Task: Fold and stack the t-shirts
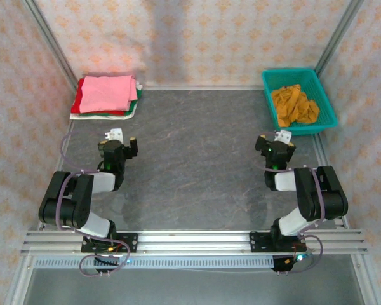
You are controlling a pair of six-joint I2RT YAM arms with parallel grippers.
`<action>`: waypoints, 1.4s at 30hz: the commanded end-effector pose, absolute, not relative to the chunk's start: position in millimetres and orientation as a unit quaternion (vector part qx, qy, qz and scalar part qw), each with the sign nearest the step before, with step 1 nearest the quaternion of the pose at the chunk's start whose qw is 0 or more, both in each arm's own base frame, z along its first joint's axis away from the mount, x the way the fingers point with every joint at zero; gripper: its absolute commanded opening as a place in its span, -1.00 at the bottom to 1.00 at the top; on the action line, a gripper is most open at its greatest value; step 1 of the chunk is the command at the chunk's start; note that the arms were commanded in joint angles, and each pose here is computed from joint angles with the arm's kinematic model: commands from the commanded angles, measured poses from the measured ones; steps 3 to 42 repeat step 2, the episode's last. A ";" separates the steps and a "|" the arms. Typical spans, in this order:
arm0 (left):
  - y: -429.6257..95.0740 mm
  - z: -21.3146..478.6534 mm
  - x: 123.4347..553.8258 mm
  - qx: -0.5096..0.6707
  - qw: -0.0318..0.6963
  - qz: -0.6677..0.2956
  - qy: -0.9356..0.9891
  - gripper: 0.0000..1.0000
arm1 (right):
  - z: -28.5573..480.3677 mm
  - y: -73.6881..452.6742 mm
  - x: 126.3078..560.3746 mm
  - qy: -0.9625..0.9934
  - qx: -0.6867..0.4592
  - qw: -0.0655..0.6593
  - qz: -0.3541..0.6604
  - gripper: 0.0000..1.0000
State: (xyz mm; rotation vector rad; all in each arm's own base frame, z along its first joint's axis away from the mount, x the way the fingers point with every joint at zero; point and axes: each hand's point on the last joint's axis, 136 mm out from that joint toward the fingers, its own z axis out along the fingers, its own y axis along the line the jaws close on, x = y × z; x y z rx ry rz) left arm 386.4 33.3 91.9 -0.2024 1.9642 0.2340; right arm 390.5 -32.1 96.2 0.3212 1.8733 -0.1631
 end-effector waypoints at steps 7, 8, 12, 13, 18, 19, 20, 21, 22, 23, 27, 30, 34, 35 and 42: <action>29.9 95.3 390.5 -0.085 0.549 0.092 0.826 1.00 | 95.3 -35.1 388.6 0.799 0.144 0.579 -0.079 0.99; 29.9 95.3 390.5 -0.085 0.549 0.092 0.826 1.00 | 95.3 -35.1 388.6 0.799 0.144 0.579 -0.079 0.99; 29.9 95.3 390.5 -0.085 0.549 0.092 0.826 1.00 | 95.3 -35.1 388.6 0.799 0.144 0.579 -0.079 0.99; 29.9 95.3 390.5 -0.085 0.549 0.092 0.826 1.00 | 95.3 -35.1 388.6 0.799 0.144 0.579 -0.079 0.99; 29.9 95.3 390.5 -0.085 0.549 0.092 0.826 1.00 | 95.3 -35.1 388.6 0.799 0.144 0.579 -0.079 0.99; 29.9 95.3 390.5 -0.085 0.549 0.092 0.826 1.00 | 95.3 -35.1 388.6 0.799 0.144 0.579 -0.079 0.99; 29.9 95.3 390.5 -0.085 0.549 0.092 0.826 1.00 | 95.3 -35.1 388.6 0.799 0.144 0.579 -0.079 0.99; 29.9 95.3 390.5 -0.085 0.549 0.092 0.826 1.00 | 95.3 -35.1 388.6 0.799 0.144 0.579 -0.079 0.99; 29.9 95.3 390.5 -0.085 0.549 0.092 0.826 1.00 | 95.3 -35.1 388.6 0.799 0.144 0.579 -0.079 0.99; 29.9 95.3 390.5 -0.085 0.549 0.092 0.826 1.00 | 95.3 -35.1 388.6 0.799 0.144 0.579 -0.079 0.99; 29.9 95.3 390.5 -0.085 0.549 0.092 0.826 1.00 | 95.3 -35.1 388.6 0.799 0.144 0.579 -0.079 0.99; 29.9 95.3 390.5 -0.085 0.549 0.092 0.826 1.00 | 95.3 -35.1 388.6 0.799 0.144 0.579 -0.079 0.99; 29.9 95.3 390.5 -0.085 0.549 0.092 0.826 1.00 | 95.3 -35.1 388.6 0.799 0.144 0.579 -0.079 0.99; 29.9 95.3 390.5 -0.085 0.549 0.092 0.826 1.00 | 95.3 -35.1 388.6 0.799 0.144 0.579 -0.079 0.99; 29.9 95.3 390.5 -0.085 0.549 0.092 0.826 1.00 | 95.3 -35.1 388.6 0.799 0.144 0.579 -0.079 0.99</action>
